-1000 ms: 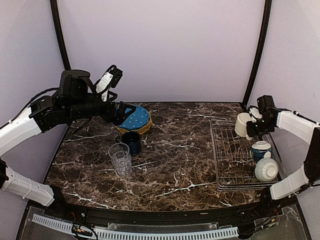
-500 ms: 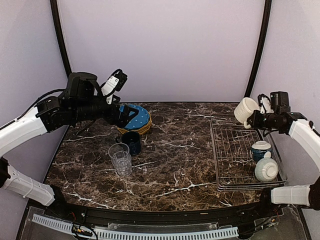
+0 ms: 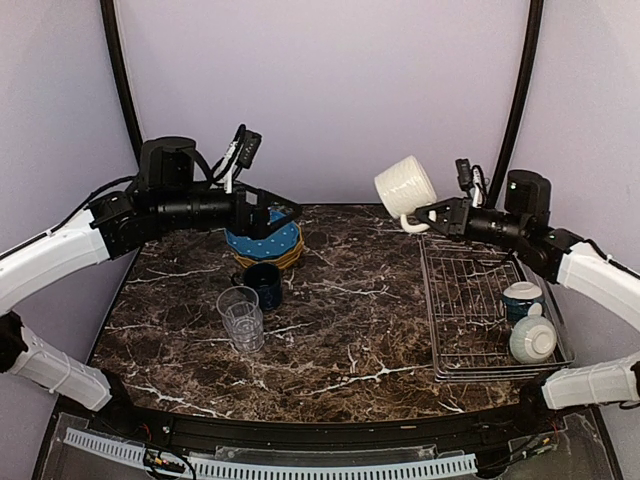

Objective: Unload the mixed dishes from the dish rack
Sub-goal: Pass from the right arm to the left

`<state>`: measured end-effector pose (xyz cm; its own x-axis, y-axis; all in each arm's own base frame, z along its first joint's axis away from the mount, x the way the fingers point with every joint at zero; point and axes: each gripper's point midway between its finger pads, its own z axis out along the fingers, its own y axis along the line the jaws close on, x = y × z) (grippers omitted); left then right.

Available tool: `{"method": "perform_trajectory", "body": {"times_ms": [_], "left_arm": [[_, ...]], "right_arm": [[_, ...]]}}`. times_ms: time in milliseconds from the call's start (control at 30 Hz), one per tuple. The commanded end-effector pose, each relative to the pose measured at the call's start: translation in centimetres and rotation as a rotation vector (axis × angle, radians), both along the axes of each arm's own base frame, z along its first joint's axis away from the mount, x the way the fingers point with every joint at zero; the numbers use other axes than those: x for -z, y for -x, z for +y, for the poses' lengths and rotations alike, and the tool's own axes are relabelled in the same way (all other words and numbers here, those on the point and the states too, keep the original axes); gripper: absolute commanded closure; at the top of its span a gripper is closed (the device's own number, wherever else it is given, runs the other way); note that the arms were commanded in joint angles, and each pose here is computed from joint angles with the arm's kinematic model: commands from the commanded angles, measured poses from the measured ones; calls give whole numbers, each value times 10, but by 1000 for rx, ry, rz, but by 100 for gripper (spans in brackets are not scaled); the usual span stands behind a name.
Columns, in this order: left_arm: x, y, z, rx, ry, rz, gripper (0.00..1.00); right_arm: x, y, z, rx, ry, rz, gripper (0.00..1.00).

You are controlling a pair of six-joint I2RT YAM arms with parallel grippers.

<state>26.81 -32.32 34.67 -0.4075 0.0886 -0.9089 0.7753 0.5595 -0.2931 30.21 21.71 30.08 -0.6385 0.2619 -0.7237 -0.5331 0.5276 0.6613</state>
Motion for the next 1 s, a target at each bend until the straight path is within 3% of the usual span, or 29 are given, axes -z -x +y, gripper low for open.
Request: {"method": "perform_trajectory", "body": {"times_ms": [0, 133, 400, 467, 700, 833, 967], "left_arm": [[-35, 27, -41, 253, 332, 188, 1], [-43, 23, -57, 312, 464, 270, 7], [-38, 15, -63, 299, 553, 357, 19], [-40, 16, -63, 305, 580, 375, 26], [-51, 17, -60, 326, 670, 395, 66], [-57, 18, -56, 315, 686, 372, 83], [-61, 17, -50, 278, 667, 341, 98]], "right_arm": [[-74, 30, 58, -197, -169, -235, 100], [-78, 48, 98, -300, -226, -253, 100], [-86, 65, 133, -398, -295, -289, 100], [-85, 65, 134, -391, -305, -293, 100], [-80, 71, 144, -428, -321, -281, 100], [-77, 74, 147, -436, -325, -275, 100], [-76, 75, 144, -429, -322, -279, 86]]}}
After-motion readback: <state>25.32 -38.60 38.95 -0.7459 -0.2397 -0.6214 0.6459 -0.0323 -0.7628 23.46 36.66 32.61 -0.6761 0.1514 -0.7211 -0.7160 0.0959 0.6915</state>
